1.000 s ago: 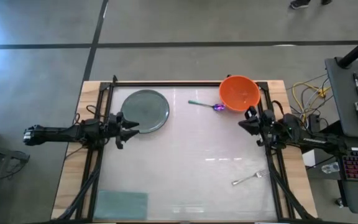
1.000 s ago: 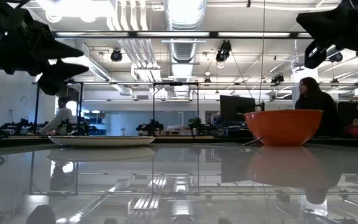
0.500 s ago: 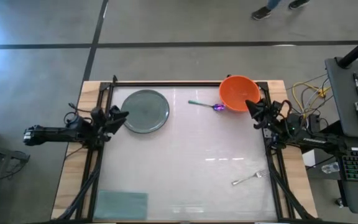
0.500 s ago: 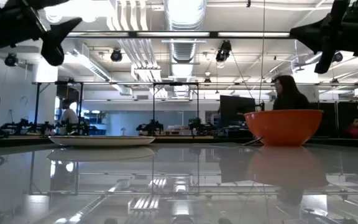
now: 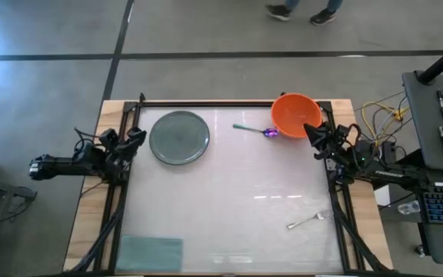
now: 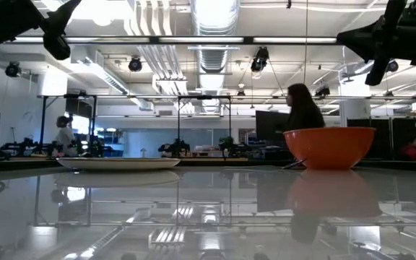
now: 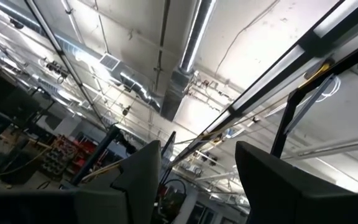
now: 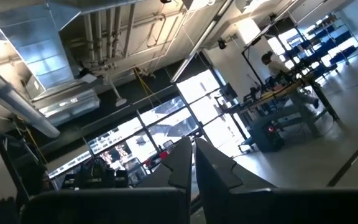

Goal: Set table place
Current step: Move the gray plate to the center of the table

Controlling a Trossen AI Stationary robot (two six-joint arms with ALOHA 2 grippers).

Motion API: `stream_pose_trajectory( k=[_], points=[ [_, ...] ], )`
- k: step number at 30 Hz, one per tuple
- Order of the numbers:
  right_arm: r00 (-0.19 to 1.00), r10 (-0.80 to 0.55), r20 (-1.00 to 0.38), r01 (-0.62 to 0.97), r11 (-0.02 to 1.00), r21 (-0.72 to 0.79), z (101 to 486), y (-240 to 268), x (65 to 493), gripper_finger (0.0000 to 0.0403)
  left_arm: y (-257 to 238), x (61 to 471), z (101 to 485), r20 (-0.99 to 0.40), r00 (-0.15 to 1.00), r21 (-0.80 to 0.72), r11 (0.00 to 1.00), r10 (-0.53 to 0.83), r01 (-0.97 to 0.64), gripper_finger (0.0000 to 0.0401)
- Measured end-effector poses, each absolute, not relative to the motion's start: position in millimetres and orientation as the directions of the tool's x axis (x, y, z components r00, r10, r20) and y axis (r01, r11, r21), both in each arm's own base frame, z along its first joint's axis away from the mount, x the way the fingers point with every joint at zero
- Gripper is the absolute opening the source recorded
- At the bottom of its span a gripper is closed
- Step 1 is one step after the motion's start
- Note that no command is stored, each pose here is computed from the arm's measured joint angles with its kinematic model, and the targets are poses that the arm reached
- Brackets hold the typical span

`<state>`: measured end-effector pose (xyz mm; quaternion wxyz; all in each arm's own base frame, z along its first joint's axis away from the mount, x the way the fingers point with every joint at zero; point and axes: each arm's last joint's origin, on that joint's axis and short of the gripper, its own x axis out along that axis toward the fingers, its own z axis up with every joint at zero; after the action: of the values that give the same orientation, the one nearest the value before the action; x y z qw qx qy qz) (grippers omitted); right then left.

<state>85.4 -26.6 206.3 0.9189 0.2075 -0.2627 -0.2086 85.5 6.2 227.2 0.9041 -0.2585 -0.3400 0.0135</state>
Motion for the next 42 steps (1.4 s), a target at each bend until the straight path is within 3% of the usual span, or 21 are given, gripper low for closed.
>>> stream_pose_trajectory(
  k=[6, 13, 17, 21, 26, 30, 33, 37, 42],
  points=[
    [0.775, -0.492, 0.396, 0.274, 0.827, 0.491, 206, -27, 85, 0.0013, 7, 83, 236, 0.631, 0.737, -0.494, 0.858, 0.243, 0.140, 0.0193],
    [0.776, -0.492, 0.396, 0.269, 0.825, 0.498, 206, -26, 85, 0.0013, 14, 76, 245, 0.612, 0.632, -0.627, 0.779, 0.475, 0.022, 0.0193],
    [0.775, -0.492, 0.397, 0.268, 0.825, 0.498, 206, -27, 85, 0.0013, 14, 78, 244, 0.604, 0.655, -0.615, 0.788, 0.453, 0.022, 0.0185],
    [0.775, -0.492, 0.397, 0.269, 0.825, 0.497, 206, -27, 85, 0.0013, 13, 86, 238, 0.553, 0.705, -0.609, 0.793, 0.443, -0.021, 0.0131],
    [0.775, -0.492, 0.397, 0.268, 0.825, 0.498, 206, -26, 85, 0.0013, 13, 92, 238, 0.522, 0.729, -0.590, 0.805, 0.444, -0.068, 0.0022],
    [0.775, -0.492, 0.397, 0.268, 0.825, 0.498, 206, -27, 85, 0.0013, 13, 97, 245, 0.500, 0.743, -0.584, 0.807, 0.444, -0.089, 0.0012],
    [0.775, -0.492, 0.397, 0.231, 0.804, 0.547, 206, -27, 85, 0.0013, 13, 110, 262, 0.375, 0.813, -0.542, 0.817, 0.444, -0.197, 0.0005],
    [0.779, -0.493, 0.387, 0.188, 0.773, 0.606, 205, -27, 86, 0.0013, 14, 133, 296, 0.062, 0.887, -0.389, 0.830, 0.457, -0.400, 0.0001],
    [0.794, -0.493, 0.356, 0.178, 0.748, 0.639, 202, -27, 87, 0.0013, 21, 164, 327, -0.329, 0.799, -0.161, 0.804, 0.503, -0.572, 0.0001]
  ],
)
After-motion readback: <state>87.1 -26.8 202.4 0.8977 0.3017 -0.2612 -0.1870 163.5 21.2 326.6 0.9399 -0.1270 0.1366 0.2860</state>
